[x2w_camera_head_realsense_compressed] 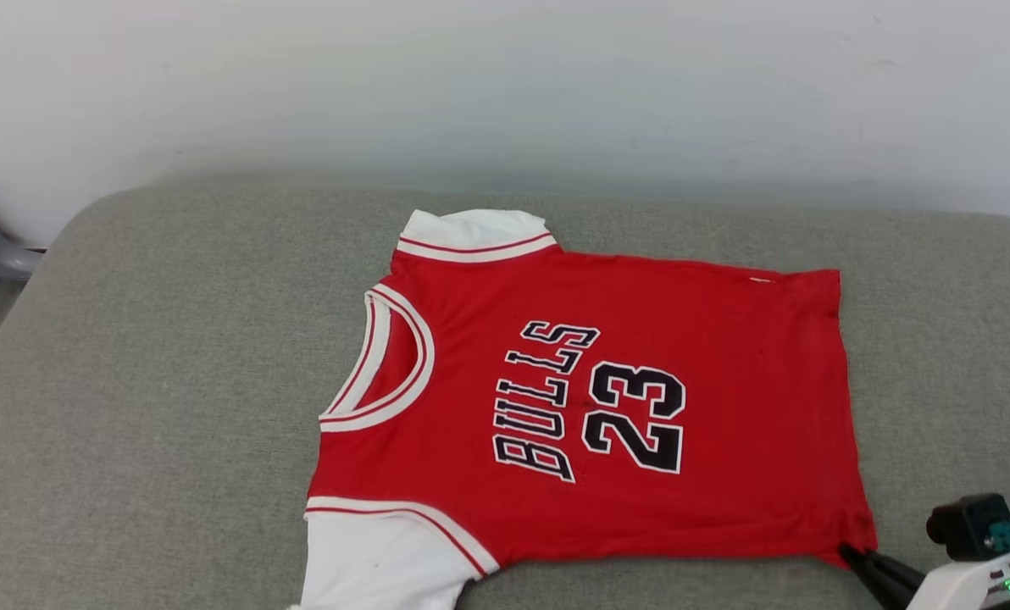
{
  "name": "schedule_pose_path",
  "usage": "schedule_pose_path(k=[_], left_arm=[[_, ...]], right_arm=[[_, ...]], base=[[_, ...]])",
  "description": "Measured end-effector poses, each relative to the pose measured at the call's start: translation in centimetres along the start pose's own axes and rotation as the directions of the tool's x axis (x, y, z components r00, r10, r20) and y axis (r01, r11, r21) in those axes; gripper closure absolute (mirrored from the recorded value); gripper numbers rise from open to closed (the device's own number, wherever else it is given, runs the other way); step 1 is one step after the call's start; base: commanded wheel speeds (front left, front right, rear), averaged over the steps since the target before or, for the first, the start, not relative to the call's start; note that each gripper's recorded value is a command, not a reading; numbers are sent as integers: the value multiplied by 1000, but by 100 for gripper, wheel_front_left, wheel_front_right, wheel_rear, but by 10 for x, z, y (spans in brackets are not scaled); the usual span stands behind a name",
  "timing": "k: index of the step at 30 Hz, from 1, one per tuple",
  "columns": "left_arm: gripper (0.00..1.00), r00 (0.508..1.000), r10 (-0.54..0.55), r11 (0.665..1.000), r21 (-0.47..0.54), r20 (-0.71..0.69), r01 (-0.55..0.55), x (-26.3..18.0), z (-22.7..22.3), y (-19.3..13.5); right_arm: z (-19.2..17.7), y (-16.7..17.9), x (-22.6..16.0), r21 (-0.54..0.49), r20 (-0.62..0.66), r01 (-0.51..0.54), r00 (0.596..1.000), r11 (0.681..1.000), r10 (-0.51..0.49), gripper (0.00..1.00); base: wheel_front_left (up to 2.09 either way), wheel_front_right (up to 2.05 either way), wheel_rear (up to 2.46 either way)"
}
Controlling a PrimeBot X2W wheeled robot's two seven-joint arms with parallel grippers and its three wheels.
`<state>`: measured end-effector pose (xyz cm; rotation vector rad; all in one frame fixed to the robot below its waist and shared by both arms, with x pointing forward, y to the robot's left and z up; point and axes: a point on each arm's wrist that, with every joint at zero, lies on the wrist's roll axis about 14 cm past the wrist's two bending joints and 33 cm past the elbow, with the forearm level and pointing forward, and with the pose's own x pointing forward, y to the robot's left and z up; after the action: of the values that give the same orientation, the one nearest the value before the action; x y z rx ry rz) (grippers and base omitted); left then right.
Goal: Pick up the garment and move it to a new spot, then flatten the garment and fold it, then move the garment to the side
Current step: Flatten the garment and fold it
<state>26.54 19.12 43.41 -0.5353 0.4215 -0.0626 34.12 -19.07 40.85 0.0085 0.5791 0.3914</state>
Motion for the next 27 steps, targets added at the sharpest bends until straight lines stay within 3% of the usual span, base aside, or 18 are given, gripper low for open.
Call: schedule_pose_path(k=[6,13,27], left_arm=[[100,996,15,999,-37,-82,-18,-18,-20,5],[100,999,20,999,-24,-49,-22,-21,-14,4],[100,990,-124,975,195,61,110,34,51,-21]], right_arm=[[-18,4,-9,13,-33,1,999,1000,0,100],[-17,6,-11,36,-13,6,1000,999,-5,100],[7,0,-5,83,69,29,997,996,-34,100]], base=[[0,0,0],[0,0,0],[0,0,0]])
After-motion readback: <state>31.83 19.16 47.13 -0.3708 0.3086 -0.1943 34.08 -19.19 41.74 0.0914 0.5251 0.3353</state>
